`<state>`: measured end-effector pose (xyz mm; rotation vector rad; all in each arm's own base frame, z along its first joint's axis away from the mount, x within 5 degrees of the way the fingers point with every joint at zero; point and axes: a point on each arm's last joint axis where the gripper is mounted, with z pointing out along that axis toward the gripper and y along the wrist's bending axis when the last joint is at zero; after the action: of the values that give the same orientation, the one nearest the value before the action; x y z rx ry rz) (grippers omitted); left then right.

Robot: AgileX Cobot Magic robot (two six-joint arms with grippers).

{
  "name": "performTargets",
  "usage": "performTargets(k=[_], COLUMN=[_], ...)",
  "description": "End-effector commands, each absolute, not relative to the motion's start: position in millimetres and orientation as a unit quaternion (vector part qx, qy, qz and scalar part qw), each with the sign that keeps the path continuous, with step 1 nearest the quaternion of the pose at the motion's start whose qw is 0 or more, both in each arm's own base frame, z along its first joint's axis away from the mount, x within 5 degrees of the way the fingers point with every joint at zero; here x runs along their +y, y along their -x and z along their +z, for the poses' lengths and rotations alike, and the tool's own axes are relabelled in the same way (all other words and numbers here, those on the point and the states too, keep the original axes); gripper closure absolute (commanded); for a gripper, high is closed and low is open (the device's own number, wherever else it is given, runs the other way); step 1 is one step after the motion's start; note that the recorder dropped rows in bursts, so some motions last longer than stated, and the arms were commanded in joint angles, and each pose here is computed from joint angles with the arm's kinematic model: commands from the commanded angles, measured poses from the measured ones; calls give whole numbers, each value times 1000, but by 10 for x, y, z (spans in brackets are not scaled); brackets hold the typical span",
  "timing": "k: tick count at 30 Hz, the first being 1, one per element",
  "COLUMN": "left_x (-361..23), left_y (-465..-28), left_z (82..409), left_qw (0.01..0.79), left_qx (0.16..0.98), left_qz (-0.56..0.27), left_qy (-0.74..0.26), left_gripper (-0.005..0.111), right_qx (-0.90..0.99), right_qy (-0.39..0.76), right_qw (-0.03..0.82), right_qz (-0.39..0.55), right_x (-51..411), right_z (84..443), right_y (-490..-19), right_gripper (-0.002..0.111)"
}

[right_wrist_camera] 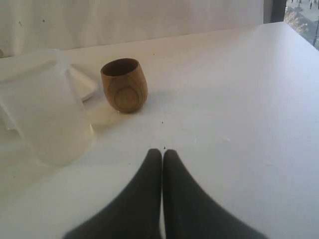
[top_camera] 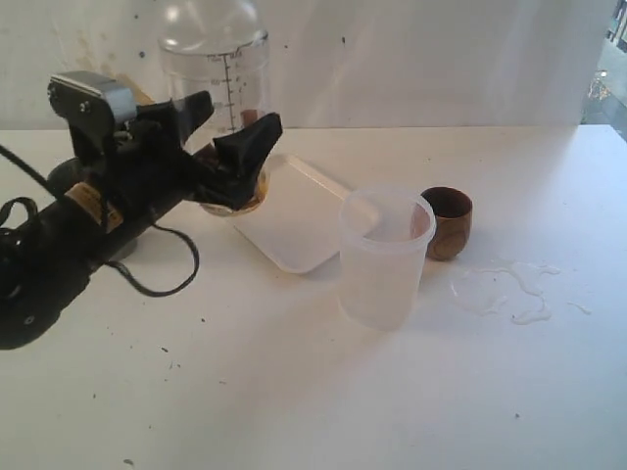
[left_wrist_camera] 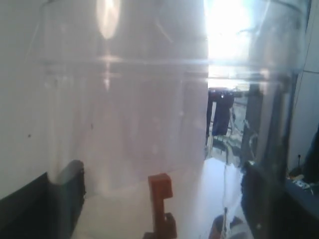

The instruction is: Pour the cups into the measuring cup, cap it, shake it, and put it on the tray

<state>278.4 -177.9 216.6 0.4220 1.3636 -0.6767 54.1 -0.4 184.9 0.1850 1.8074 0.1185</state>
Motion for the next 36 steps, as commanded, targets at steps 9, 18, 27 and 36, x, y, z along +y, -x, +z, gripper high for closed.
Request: performTargets(k=[9, 18, 27, 36], left_x=[-1552, -1644, -1724, -1730], left_y=[-2265, -2297, -2453, -2478], left_z=[1866, 1376, 1007, 997], left_qw=[677, 611, 576, 584], left_qx=[630, 671, 703, 693], left_qz=[-266, -265, -261, -243], left_qy=[-274, -326, -326, -345], left_gripper=[107, 107, 107, 107], right_qx=[781, 780, 780, 780], right_qy=[-79, -89, -89, -89], right_qw=[617, 616, 616, 616], right_qz=[53, 61, 61, 61], right_x=[-3, -3, -3, -3], right_z=[1841, 1841, 1841, 1841], right_y=[-542, -542, -542, -542], right_gripper=[108, 108, 108, 108])
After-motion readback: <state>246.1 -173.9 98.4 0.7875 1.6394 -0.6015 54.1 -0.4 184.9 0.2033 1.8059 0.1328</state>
